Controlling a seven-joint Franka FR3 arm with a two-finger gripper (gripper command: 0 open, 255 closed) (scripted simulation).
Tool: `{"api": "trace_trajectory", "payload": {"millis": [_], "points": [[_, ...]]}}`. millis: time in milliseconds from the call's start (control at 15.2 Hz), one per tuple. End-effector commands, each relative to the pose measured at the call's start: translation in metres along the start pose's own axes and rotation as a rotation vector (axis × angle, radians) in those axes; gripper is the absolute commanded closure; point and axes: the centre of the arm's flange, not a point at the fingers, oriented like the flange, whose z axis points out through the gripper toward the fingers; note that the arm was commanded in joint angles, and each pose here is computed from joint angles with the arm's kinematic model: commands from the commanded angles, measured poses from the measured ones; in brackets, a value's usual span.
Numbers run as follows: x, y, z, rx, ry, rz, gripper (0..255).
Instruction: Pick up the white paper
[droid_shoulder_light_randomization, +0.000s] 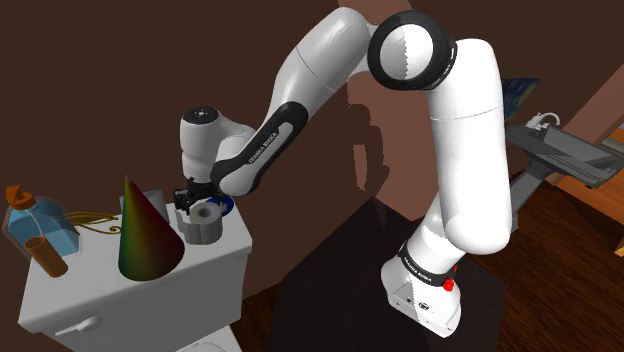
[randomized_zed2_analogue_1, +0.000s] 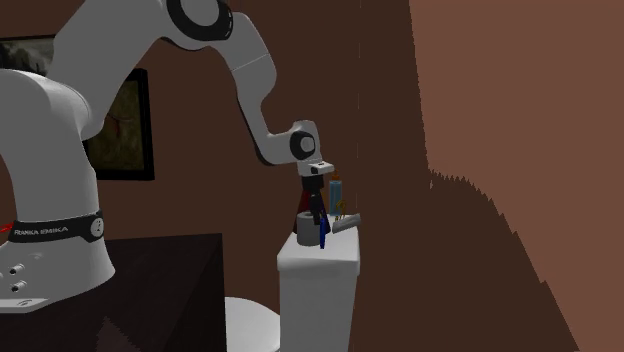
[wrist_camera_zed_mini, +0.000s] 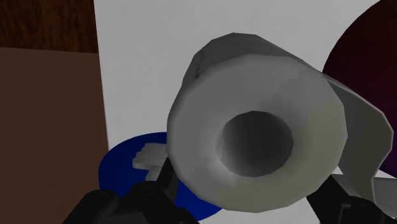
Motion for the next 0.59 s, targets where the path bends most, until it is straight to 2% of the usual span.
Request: {"api": "trace_trajectory", "payload": {"millis": [0,528], "points": [[-0.001,0.0,0.001,-0.001,-0.002,-0.001,255],[0.004,-0.001,-0.035,-0.001,-0.002,-0.001,255]]}}
